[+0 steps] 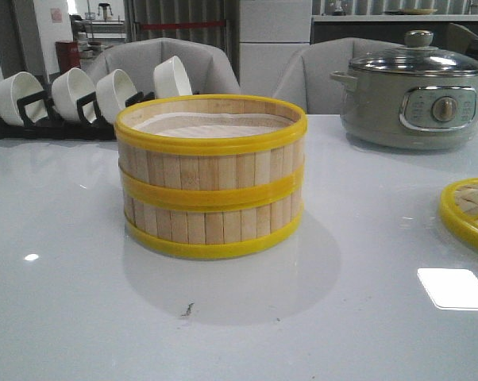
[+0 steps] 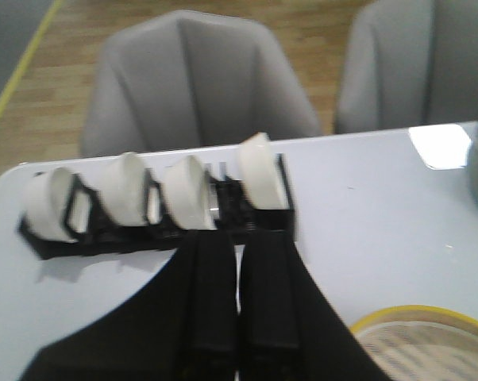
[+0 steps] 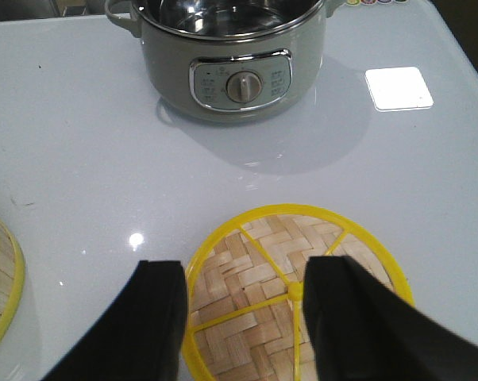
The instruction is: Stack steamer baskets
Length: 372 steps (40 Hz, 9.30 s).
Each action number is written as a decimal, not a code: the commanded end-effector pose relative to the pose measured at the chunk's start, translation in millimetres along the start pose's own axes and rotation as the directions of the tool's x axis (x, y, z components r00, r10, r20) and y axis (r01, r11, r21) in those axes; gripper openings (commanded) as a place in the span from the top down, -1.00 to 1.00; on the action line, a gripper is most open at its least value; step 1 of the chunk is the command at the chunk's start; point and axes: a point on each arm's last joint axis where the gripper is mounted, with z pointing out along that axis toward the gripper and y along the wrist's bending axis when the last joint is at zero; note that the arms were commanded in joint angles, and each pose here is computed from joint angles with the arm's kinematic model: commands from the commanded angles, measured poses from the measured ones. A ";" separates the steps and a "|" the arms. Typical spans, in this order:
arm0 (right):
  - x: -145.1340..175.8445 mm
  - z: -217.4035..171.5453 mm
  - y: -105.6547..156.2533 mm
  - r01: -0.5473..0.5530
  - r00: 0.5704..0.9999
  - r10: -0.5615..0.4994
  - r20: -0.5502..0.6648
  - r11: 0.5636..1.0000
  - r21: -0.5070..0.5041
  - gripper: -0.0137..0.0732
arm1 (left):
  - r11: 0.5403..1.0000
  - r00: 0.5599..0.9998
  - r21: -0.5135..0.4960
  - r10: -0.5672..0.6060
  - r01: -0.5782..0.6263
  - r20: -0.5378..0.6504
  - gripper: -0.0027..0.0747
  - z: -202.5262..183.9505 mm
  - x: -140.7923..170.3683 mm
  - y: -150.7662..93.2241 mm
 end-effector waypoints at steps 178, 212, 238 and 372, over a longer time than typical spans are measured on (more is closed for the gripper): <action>-11.1 -0.2 5.3 0.026 0.998 -0.024 0.060 0.999 -0.019 -0.34 | 0.998 0.955 -0.026 0.059 -0.054 0.291 0.71 -128.0 165.2 60.3; -10.8 -0.1 5.2 0.026 0.998 -0.025 0.057 1.000 -0.018 -0.34 | 0.998 0.954 -0.024 0.059 -0.054 0.294 0.71 -128.1 164.9 60.2; -8.5 25.8 5.2 0.027 0.991 -0.027 -0.132 1.000 0.001 -0.34 | 0.998 0.956 -0.026 0.059 -0.054 0.289 0.71 -127.9 165.4 60.4; 19.9 170.3 -26.0 0.070 0.902 -0.017 -0.432 0.992 0.108 -0.17 | 0.998 0.959 -0.030 0.059 -0.053 0.276 0.71 -127.6 166.5 60.8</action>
